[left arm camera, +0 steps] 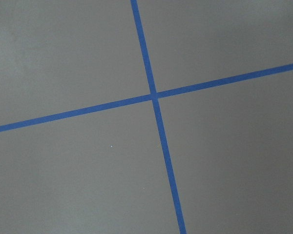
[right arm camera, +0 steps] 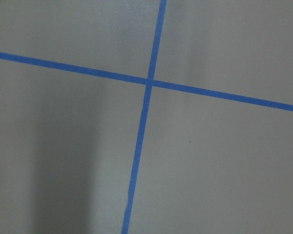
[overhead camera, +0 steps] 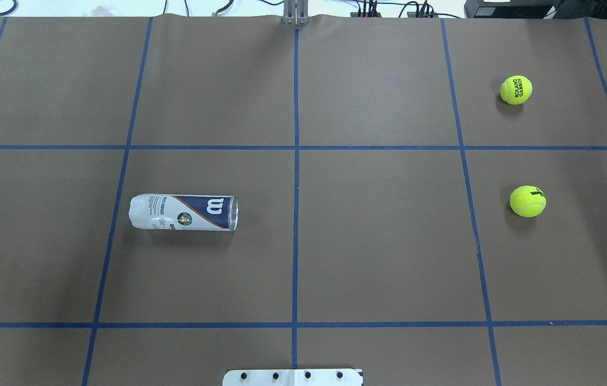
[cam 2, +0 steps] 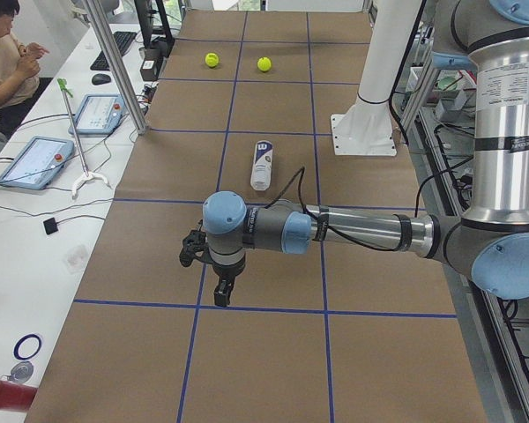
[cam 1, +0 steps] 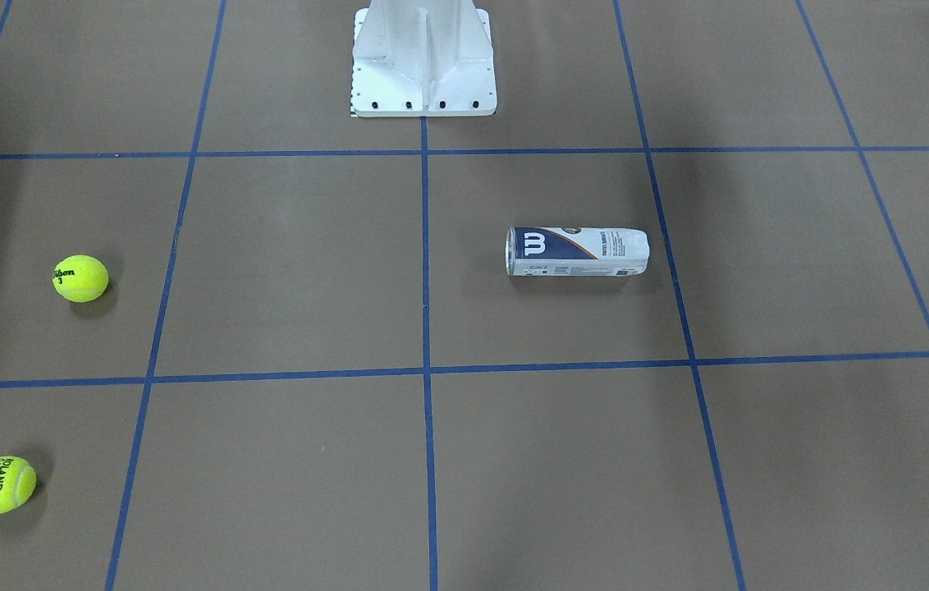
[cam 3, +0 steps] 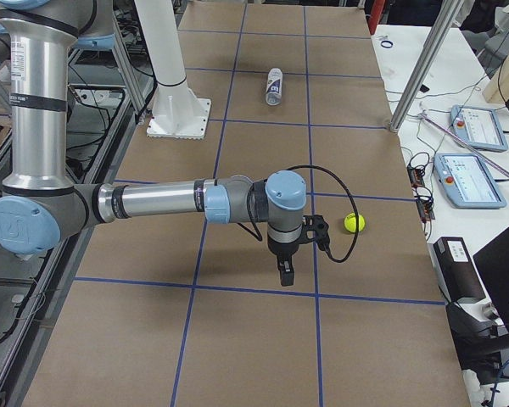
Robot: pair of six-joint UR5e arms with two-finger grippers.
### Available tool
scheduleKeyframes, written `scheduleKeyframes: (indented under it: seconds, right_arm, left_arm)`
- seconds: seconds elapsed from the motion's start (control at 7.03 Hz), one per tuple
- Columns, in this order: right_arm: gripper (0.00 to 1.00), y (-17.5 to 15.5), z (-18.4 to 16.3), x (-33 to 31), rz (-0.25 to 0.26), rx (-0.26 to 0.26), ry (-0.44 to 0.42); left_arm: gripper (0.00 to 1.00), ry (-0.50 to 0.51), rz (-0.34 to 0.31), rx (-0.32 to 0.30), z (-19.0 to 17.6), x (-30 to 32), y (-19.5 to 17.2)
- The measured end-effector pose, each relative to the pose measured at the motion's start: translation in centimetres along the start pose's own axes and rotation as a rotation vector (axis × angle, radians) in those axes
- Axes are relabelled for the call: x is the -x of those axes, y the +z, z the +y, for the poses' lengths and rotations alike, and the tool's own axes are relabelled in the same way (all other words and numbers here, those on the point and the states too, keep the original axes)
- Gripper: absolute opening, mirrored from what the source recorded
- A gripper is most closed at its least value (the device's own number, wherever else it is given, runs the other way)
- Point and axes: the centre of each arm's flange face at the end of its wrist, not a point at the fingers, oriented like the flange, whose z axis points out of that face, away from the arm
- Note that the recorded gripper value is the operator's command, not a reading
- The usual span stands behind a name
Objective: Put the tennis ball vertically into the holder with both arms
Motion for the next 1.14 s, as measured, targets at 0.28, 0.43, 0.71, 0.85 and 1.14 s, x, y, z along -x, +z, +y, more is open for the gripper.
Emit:
scheduleKeyframes:
  seconds: [0.28, 0.43, 0.71, 0.85, 1.14]
  right_arm:
    - [1.00, 0.3, -0.3, -0.3, 0.003, -0.023, -0.016]
    - [1.00, 0.5, -0.4, -0.4, 0.003, -0.028, -0.020]
    - [1.00, 0.5, -0.3, -0.4, 0.002, -0.031, -0.023]
    - [1.00, 0.5, -0.3, -0.4, 0.000, -0.031, -0.023]
    - [1.00, 0.6, -0.3, -0.4, -0.003, -0.031, -0.023]
  left_arm:
    - [1.00, 0.003, 0.000, -0.004, 0.0, -0.1, -0.1]
    - [1.00, 0.008, -0.002, -0.008, -0.1, -0.2, -0.3]
    - [1.00, 0.025, -0.009, -0.026, -1.0, -1.0, -1.0]
    - [1.00, 0.045, -0.011, -0.049, -2.0, -1.7, -1.7]
    - [1.00, 0.145, -0.017, -0.152, -4.7, -3.2, -3.3]
